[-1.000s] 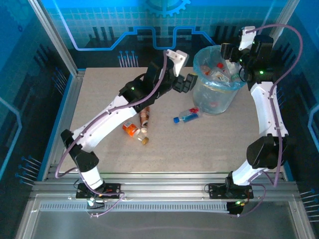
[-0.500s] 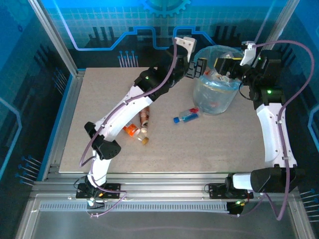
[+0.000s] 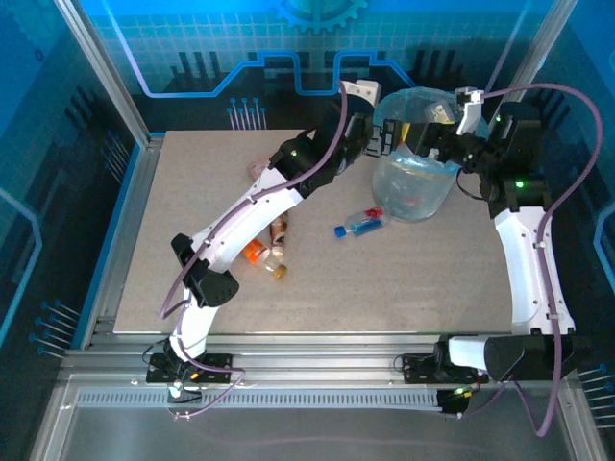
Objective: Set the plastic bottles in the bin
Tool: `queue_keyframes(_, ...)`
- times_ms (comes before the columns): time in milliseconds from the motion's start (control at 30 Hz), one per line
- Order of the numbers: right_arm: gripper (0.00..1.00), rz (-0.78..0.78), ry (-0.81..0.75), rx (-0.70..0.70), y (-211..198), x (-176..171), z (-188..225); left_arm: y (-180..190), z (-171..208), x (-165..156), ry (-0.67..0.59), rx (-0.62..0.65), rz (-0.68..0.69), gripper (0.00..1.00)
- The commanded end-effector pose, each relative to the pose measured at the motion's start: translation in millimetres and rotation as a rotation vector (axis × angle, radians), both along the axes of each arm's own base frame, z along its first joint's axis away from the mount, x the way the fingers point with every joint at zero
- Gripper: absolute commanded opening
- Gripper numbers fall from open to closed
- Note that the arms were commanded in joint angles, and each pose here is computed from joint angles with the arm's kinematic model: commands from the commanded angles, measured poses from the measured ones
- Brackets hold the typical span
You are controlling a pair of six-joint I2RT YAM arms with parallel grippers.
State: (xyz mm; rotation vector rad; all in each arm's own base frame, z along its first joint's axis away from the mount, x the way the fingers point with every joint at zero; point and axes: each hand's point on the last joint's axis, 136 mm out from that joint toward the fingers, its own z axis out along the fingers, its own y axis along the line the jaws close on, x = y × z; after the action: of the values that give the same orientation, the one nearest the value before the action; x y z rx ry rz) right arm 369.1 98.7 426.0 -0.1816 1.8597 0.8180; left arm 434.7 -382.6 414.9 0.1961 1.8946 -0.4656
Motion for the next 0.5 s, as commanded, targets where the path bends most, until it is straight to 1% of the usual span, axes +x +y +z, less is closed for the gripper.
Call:
queue_keyframes(0, 0.78, 0.048, -0.014, -0.010, 9, -16, 6, -9, -4, 0, 0.032, -0.042, -0.003, 0.86)
queue_keyframes(133, 0.78, 0.053, -0.029, 0.011, 11, -21, 8, -12, -5, -8, 0.038, -0.030, -0.015, 0.85)
queue_keyframes(333, 0.76, 0.067, -0.025, 0.031, 19, -27, 14, -7, 1, -32, 0.019, 0.081, -0.053, 0.85)
queue_keyframes(467, 0.75, 0.065, -0.059, -0.004, 23, -38, 21, 0, 1, -40, 0.005, 0.136, -0.057, 0.86)
